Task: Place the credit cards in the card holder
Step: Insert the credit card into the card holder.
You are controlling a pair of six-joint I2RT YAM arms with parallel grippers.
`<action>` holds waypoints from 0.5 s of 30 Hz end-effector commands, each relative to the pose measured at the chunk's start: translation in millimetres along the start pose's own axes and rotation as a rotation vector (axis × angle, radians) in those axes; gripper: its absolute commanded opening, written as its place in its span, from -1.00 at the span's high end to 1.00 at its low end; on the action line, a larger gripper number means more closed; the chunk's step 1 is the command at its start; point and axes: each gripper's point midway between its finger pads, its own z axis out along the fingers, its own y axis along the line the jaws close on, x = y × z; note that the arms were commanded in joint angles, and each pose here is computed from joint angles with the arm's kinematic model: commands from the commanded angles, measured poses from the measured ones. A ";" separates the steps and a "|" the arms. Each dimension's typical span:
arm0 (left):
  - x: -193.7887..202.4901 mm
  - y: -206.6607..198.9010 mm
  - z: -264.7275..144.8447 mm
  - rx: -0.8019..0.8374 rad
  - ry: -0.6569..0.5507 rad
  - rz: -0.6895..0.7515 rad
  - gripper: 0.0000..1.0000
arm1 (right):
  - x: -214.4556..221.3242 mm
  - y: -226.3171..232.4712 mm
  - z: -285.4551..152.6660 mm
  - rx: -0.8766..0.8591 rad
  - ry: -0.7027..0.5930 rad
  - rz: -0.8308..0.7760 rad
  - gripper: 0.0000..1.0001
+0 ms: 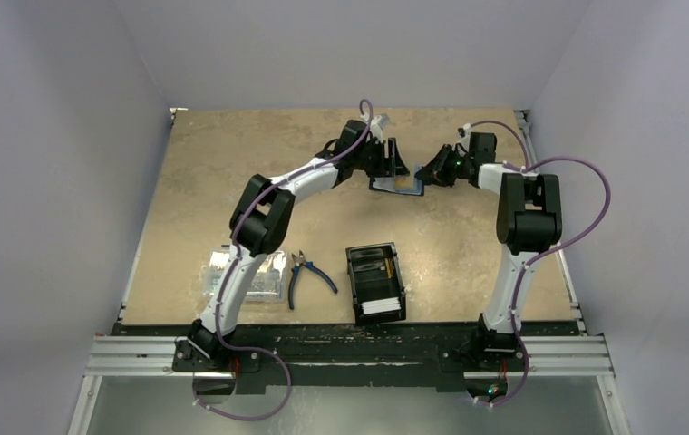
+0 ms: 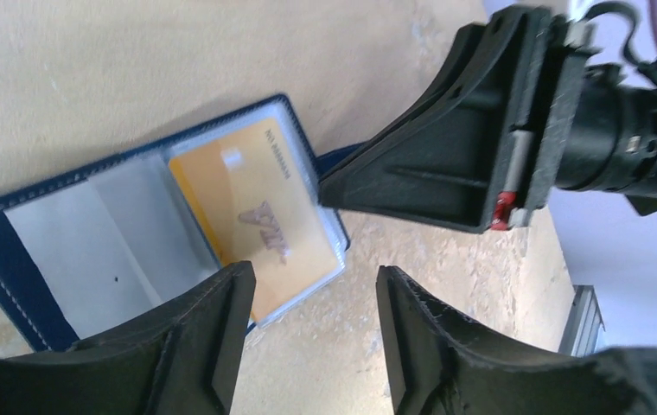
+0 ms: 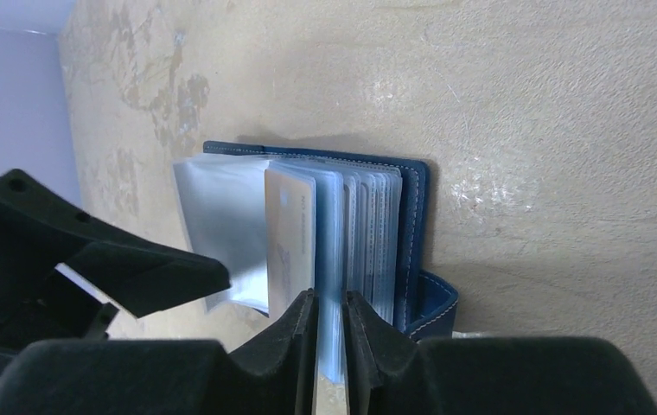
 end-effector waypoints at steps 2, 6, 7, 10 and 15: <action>-47.9 -49.9 -10.2 0.131 -0.102 0.026 0.06 | -13.5 25.3 -11.9 -0.059 -0.040 -0.045 0.51; -38.4 -38.0 0.6 0.114 -0.084 0.002 0.43 | -15.4 25.1 -13.9 -0.053 -0.050 -0.045 0.44; -37.6 -33.4 2.0 0.098 -0.086 0.005 0.50 | -16.3 25.5 -14.7 -0.054 -0.052 -0.046 0.43; -34.4 -20.5 4.4 0.043 -0.086 0.021 0.73 | -16.2 25.5 -14.8 -0.059 -0.051 -0.044 0.42; -22.8 7.4 6.6 -0.073 -0.062 0.036 0.84 | -14.7 27.2 -13.7 -0.077 -0.041 -0.045 0.41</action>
